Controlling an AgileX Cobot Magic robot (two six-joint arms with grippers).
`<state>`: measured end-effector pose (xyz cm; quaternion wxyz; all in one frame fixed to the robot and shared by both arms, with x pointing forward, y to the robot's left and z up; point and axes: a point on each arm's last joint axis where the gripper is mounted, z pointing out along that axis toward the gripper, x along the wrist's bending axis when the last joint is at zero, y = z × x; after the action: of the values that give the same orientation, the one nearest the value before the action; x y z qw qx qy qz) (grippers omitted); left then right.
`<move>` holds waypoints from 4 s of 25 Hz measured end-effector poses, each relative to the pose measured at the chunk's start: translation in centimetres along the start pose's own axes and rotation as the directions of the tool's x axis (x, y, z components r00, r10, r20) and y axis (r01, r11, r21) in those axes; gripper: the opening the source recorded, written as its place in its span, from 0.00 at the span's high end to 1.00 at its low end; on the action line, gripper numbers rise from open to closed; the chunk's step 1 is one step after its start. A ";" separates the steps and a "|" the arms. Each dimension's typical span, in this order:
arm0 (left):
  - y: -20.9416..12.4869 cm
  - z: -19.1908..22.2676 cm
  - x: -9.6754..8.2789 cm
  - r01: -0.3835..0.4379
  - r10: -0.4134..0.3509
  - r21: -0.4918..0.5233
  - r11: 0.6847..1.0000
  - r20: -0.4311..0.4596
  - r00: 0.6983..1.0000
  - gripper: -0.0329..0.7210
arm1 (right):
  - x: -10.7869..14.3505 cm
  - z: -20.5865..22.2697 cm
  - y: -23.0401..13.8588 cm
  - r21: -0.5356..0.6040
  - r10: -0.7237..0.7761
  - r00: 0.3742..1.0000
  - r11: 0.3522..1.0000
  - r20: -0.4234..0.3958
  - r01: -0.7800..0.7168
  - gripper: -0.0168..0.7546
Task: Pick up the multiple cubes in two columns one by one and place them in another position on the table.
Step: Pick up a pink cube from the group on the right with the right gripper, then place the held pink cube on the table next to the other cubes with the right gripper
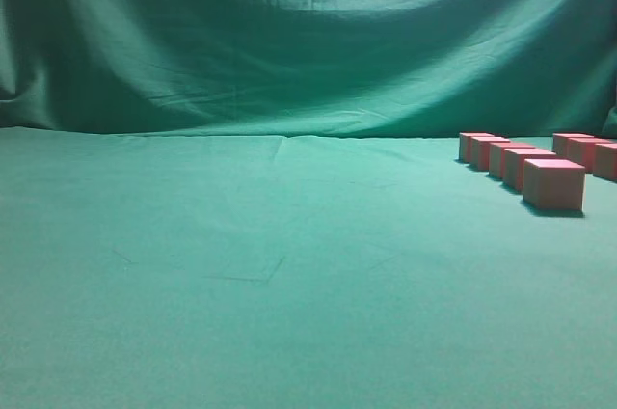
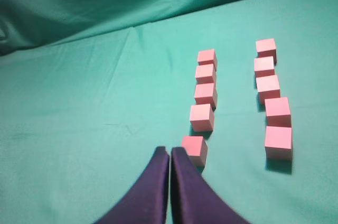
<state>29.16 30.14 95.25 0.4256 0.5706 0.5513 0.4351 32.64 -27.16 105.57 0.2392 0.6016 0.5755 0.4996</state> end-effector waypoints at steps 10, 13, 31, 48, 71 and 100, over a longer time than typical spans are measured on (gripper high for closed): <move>0.0 0.0 0.0 0.000 0.000 0.000 1.000 0.000 1.000 0.96 | 2.1 2.2 4.9 0.357 -0.142 0.987 0.920 -0.079 0.161 0.98; 0.0 0.0 0.0 0.000 0.000 0.000 1.000 0.000 1.000 0.96 | 3.0 4.1 5.7 0.468 -0.165 0.977 0.858 -0.136 0.210 0.98; 0.0 0.0 0.0 0.000 0.000 0.000 1.000 0.000 1.000 0.96 | 4.9 18.0 2.9 0.801 -0.372 0.927 0.571 0.054 0.182 0.98; 0.0 0.0 0.0 0.000 0.000 0.000 1.000 0.000 1.000 0.96 | 3.6 23.6 0.4 0.726 -0.309 0.916 0.687 0.255 0.030 0.26; 0.0 0.0 0.0 0.000 0.000 0.000 1.000 0.000 1.000 0.96 | 2.5 27.8 -3.1 0.746 -0.298 0.901 0.665 0.316 -0.042 0.58; 0.0 0.0 0.0 0.000 0.000 0.000 1.000 0.000 1.000 0.96 | 12.4 28.9 2.0 0.658 -0.619 0.627 0.225 -0.473 0.719 0.65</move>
<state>29.16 30.14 95.25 0.4256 0.5706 0.5513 0.4351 56.86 -7.79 100.22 0.0974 0.3036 0.9458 0.0608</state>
